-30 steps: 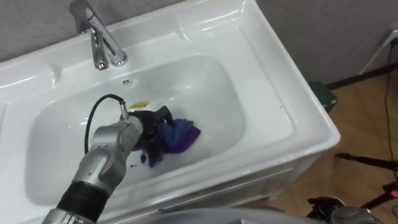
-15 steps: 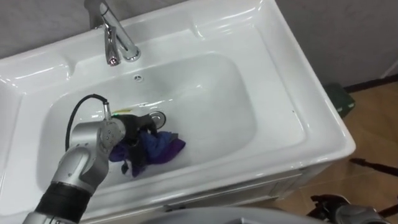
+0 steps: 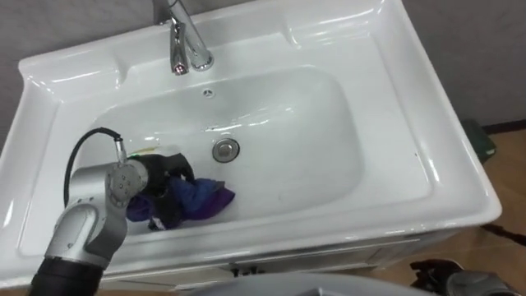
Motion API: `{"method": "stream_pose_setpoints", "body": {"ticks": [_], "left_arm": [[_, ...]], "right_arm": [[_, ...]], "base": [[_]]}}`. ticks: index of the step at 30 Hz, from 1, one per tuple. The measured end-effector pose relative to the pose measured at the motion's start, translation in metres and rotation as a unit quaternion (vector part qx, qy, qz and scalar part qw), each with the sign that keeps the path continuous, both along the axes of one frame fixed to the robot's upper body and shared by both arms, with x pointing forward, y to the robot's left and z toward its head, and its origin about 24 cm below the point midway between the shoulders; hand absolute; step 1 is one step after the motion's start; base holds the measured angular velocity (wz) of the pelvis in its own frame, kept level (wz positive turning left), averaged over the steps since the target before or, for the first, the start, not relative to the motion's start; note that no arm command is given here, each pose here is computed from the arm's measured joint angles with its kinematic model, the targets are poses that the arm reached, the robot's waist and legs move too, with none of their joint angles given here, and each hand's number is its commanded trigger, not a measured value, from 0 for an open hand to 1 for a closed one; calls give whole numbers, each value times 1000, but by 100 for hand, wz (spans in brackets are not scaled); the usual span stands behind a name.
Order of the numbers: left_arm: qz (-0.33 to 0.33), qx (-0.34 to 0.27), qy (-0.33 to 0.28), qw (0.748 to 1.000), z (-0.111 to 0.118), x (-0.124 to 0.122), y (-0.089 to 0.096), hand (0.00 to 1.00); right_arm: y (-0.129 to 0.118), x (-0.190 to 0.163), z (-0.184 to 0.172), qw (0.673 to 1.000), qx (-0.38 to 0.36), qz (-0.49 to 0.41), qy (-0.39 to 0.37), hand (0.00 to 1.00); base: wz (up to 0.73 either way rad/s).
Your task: Wipe basin
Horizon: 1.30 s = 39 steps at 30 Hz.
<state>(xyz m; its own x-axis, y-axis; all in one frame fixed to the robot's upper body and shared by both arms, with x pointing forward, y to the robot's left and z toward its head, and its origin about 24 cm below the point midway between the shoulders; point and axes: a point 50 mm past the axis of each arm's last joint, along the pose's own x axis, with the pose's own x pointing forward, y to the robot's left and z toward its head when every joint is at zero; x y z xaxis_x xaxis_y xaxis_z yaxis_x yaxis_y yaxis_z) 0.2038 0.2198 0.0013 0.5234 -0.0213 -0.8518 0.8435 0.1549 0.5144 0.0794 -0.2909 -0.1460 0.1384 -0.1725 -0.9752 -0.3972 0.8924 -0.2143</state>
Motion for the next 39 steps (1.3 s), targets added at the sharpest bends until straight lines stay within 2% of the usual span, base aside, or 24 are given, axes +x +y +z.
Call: {"method": "stream_pose_setpoints", "body": {"ticks": [4, 17, 24, 32, 39], "left_arm": [[-6, 31, 13, 999, 9, -1, 11, 100], [-54, 63, 1, 997, 44, 3, 9, 100], [-65, 79, 10, 995, 53, 3, 11, 100], [-99, 122, -42, 987, 90, 24, 12, 100], [-97, 127, -78, 984, 104, 31, 14, 100]], "right_arm": [[1, 6, 1, 1000, 8, 3, -3, 0], [-3, 2, 1, 1000, 6, -4, 5, 0], [-11, -6, 3, 1000, -2, -8, 18, 0], [-14, -9, 4, 1000, -5, -6, 18, 0], [-11, -16, 1, 1000, -9, -12, 15, 0]], "base": [[4], [5], [0], [0], [0]]}}
